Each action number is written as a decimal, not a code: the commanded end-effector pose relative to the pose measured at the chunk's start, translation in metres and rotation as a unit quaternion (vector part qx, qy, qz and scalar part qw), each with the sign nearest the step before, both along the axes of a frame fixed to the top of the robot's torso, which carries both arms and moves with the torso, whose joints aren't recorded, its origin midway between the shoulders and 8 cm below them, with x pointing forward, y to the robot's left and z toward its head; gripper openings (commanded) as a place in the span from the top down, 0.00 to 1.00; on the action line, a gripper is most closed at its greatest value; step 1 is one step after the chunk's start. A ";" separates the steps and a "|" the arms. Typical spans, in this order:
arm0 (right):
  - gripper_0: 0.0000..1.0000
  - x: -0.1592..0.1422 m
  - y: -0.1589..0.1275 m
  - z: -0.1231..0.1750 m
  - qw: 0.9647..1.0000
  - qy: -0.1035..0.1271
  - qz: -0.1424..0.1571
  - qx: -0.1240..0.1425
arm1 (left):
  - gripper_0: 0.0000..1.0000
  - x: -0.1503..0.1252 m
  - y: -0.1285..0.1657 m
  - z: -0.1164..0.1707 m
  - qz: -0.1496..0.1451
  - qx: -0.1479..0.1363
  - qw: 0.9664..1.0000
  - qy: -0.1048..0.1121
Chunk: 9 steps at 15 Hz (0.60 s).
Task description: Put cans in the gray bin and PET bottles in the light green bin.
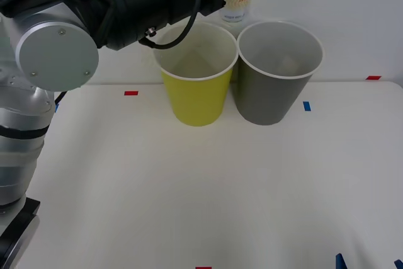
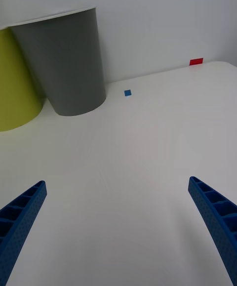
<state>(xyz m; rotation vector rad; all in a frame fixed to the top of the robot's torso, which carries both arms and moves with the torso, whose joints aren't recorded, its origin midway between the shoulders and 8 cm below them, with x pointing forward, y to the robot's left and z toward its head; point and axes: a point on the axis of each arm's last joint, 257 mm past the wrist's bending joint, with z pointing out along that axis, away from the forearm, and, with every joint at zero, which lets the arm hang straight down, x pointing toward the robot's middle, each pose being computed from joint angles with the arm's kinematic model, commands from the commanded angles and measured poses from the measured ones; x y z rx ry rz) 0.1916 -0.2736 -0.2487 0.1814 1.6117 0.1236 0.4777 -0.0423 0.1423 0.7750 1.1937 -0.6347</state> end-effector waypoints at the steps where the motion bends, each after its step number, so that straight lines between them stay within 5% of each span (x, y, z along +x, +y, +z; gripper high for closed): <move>1: 0.00 0.000 0.000 0.000 1.000 0.000 0.000 0.000 | 1.00 0.013 -0.019 0.004 -0.003 0.000 1.000 -0.005; 9: 0.00 0.000 0.000 0.000 1.000 0.000 0.000 0.000 | 1.00 0.052 -0.067 -0.001 -0.003 -0.029 0.999 -0.027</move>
